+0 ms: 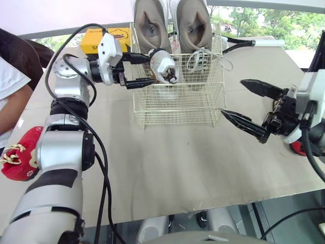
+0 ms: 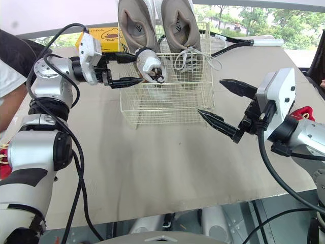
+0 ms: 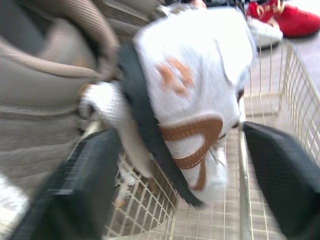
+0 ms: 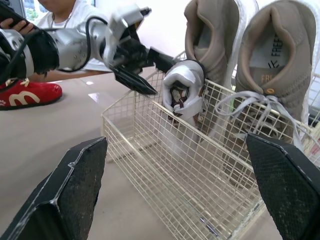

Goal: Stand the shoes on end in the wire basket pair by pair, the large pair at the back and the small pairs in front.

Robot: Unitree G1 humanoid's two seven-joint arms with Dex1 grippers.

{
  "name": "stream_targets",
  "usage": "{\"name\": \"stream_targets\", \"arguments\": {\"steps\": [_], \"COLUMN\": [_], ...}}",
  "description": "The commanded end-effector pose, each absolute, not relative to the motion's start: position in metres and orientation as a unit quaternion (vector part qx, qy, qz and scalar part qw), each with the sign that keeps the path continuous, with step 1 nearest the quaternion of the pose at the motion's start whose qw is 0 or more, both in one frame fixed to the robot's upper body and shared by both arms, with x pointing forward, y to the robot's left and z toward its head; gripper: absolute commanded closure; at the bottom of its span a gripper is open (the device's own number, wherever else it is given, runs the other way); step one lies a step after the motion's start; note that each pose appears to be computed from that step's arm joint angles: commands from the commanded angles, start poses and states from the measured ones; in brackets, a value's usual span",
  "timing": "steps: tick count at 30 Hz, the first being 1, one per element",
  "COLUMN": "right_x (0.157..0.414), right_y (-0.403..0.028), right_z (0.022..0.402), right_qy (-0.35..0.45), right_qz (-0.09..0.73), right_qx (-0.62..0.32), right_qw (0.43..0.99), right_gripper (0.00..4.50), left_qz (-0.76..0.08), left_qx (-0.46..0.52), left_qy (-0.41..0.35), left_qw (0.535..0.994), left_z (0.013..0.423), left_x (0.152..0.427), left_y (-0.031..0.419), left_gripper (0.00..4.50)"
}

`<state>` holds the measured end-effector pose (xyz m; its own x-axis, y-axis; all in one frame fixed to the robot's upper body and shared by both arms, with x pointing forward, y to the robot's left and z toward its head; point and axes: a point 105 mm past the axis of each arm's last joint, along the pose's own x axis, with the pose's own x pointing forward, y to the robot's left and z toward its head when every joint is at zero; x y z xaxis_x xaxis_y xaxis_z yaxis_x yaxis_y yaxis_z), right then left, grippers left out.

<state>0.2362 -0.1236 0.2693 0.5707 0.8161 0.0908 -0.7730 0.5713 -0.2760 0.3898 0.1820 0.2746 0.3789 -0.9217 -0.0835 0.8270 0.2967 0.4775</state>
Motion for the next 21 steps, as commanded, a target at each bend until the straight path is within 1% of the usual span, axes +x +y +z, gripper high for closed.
{"name": "stream_targets", "arguments": {"steps": [1,5,7,10,12,14,16,17,21], "right_x": [0.236,0.244,0.251,0.259,0.266,0.275,0.283,0.285,0.277], "right_y": [-0.122,-0.127,-0.130,-0.137,-0.149,-0.165,-0.188,-0.201,-0.244], "right_z": [0.277,0.271,0.267,0.265,0.261,0.255,0.247,0.243,0.234], "right_qy": [-0.117,-0.106,-0.101,-0.096,-0.084,-0.066,-0.040,-0.025,0.039], "right_qz": [0.471,0.472,0.457,0.437,0.407,0.367,0.304,0.274,0.190], "right_qx": [-0.111,-0.110,-0.110,-0.105,-0.108,-0.102,-0.115,-0.119,-0.120], "right_qw": [0.867,0.868,0.877,0.888,0.903,0.922,0.945,0.954,0.974], "right_gripper": [0.23,0.23,0.23,0.23,0.23,0.23,0.23,0.23,0.23], "left_qz": [-0.539,-0.541,-0.554,-0.584,-0.609,-0.633,-0.638,-0.631,-0.632], "left_qx": [0.203,0.154,0.107,0.034,-0.013,-0.038,-0.052,-0.057,-0.031], "left_qy": [-0.144,-0.150,-0.154,-0.149,-0.140,-0.117,-0.095,-0.092,-0.060], "left_qw": [0.805,0.813,0.811,0.797,0.780,0.765,0.762,0.769,0.772], "left_z": [0.306,0.316,0.320,0.324,0.322,0.305,0.286,0.279,0.247], "left_x": [0.373,0.348,0.328,0.298,0.278,0.260,0.250,0.249,0.234], "left_y": [0.196,0.197,0.189,0.170,0.151,0.129,0.111,0.104,0.068], "left_gripper": [0.11,0.11,0.11,0.11,0.11,0.11,0.11,0.11,0.11]}}
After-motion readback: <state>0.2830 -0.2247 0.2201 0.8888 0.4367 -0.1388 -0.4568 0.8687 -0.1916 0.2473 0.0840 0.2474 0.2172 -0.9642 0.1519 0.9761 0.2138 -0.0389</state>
